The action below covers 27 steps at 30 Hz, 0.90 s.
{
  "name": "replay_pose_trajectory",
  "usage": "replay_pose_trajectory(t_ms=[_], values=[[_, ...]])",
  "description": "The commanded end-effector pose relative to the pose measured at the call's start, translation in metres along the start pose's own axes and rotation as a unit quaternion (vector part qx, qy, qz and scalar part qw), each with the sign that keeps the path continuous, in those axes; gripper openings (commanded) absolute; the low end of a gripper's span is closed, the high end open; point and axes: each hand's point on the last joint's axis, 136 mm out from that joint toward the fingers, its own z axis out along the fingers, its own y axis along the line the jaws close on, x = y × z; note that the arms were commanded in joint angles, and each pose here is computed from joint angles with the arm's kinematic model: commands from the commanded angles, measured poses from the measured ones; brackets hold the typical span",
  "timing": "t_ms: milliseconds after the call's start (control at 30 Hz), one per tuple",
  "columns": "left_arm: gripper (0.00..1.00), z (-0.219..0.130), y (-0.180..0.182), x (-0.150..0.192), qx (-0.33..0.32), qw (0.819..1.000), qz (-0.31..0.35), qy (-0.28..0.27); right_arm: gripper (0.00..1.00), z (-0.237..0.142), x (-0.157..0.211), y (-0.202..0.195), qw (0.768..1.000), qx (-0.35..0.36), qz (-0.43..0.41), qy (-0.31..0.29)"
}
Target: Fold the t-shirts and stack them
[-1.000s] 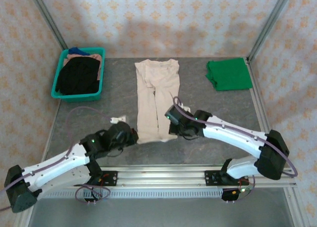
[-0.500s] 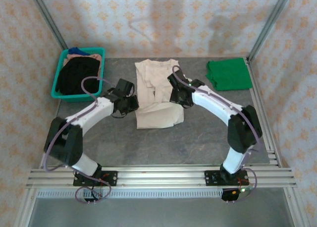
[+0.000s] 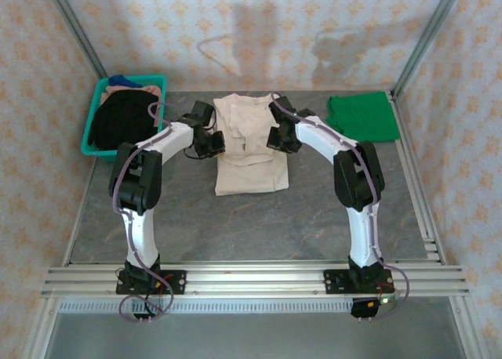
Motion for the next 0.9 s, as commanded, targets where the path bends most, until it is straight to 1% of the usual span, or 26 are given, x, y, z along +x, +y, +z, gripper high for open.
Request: replay_pose_trajectory(t_ms=[0, 33, 67, 100, 133, 167, 200, 233, 267, 300, 333, 367, 400, 500, 533, 567, 633, 733, 800, 867], values=[[0.07, -0.003, 0.008, -0.008, -0.005, 1.000, -0.001, 0.016, 0.07, 0.001, -0.016, 0.003, 1.000, -0.011, -0.017, -0.007], [0.17, -0.001, 0.011, -0.010, -0.007, 1.000, -0.005, 0.019, 0.12, 0.005, -0.020, -0.003, 1.000, -0.005, -0.008, -0.002], [0.22, -0.001, 0.014, -0.013, -0.009, 1.000, -0.010, 0.019, 0.18, 0.007, -0.025, -0.012, 1.000, 0.008, 0.002, 0.000], [0.27, -0.003, 0.014, -0.016, -0.009, 1.000, -0.010, 0.016, 0.20, 0.006, -0.028, -0.018, 1.000, 0.018, 0.007, 0.000], [0.36, -0.006, 0.015, -0.017, -0.011, 1.000, -0.009, 0.012, 0.21, 0.001, -0.031, -0.023, 0.999, 0.031, 0.006, -0.009], [0.44, -0.010, 0.015, -0.019, -0.012, 1.000, -0.007, 0.006, 0.25, -0.006, -0.033, -0.022, 0.999, 0.032, -0.004, -0.017], [0.50, -0.014, 0.013, -0.020, -0.009, 1.000, -0.005, 0.003, 0.29, -0.013, -0.034, -0.018, 0.999, 0.025, -0.016, -0.022], [0.56, -0.017, 0.010, -0.020, 0.002, 1.000, -0.006, 0.002, 0.34, -0.023, -0.033, -0.014, 0.999, 0.019, -0.030, -0.031], [0.65, -0.020, 0.008, -0.019, 0.016, 1.000, -0.009, -0.001, 0.38, -0.033, -0.031, -0.015, 0.998, 0.028, -0.040, -0.045], [0.69, -0.022, 0.006, -0.018, 0.024, 1.000, -0.010, -0.004, 0.41, -0.039, -0.028, -0.015, 0.997, 0.035, -0.049, -0.054], [0.77, -0.026, 0.007, -0.016, 0.026, 1.000, -0.009, -0.010, 0.44, -0.046, -0.022, -0.014, 0.996, 0.036, -0.059, -0.062], [0.82, -0.031, 0.009, -0.013, 0.023, 1.000, -0.010, -0.016, 0.44, -0.049, -0.015, -0.011, 0.995, 0.032, -0.066, -0.066], [0.83, -0.035, 0.011, -0.011, 0.020, 1.000, -0.008, -0.020, 0.44, -0.049, -0.006, -0.006, 0.995, 0.021, -0.071, -0.065], [0.87, -0.056, 0.020, -0.001, 0.003, 0.999, 0.002, -0.043, 0.40, -0.032, 0.035, 0.029, 0.992, -0.060, -0.107, -0.025], [0.87, -0.064, 0.024, 0.004, -0.002, 0.999, 0.005, -0.050, 0.36, -0.025, 0.048, 0.041, 0.989, -0.086, -0.118, -0.008], [0.88, -0.071, 0.027, 0.008, -0.006, 0.998, 0.006, -0.057, 0.32, -0.019, 0.055, 0.046, 0.988, -0.094, -0.123, 0.001], [0.87, -0.083, 0.029, 0.015, -0.007, 0.998, 0.012, -0.069, 0.28, -0.005, 0.060, 0.044, 0.989, -0.078, -0.123, 0.012], [0.88, -0.094, 0.036, 0.027, -0.014, 0.997, 0.020, -0.077, 0.26, 0.014, 0.054, 0.033, 0.992, -0.030, -0.123, 0.017], [0.88, -0.098, 0.043, 0.035, -0.028, 0.996, 0.028, -0.079, 0.26, 0.023, 0.047, 0.034, 0.992, -0.024, -0.125, 0.016], [0.87, -0.102, 0.052, 0.044, -0.046, 0.995, 0.037, -0.077, 0.26, 0.027, 0.039, 0.043, 0.991, -0.038, -0.124, 0.012]])
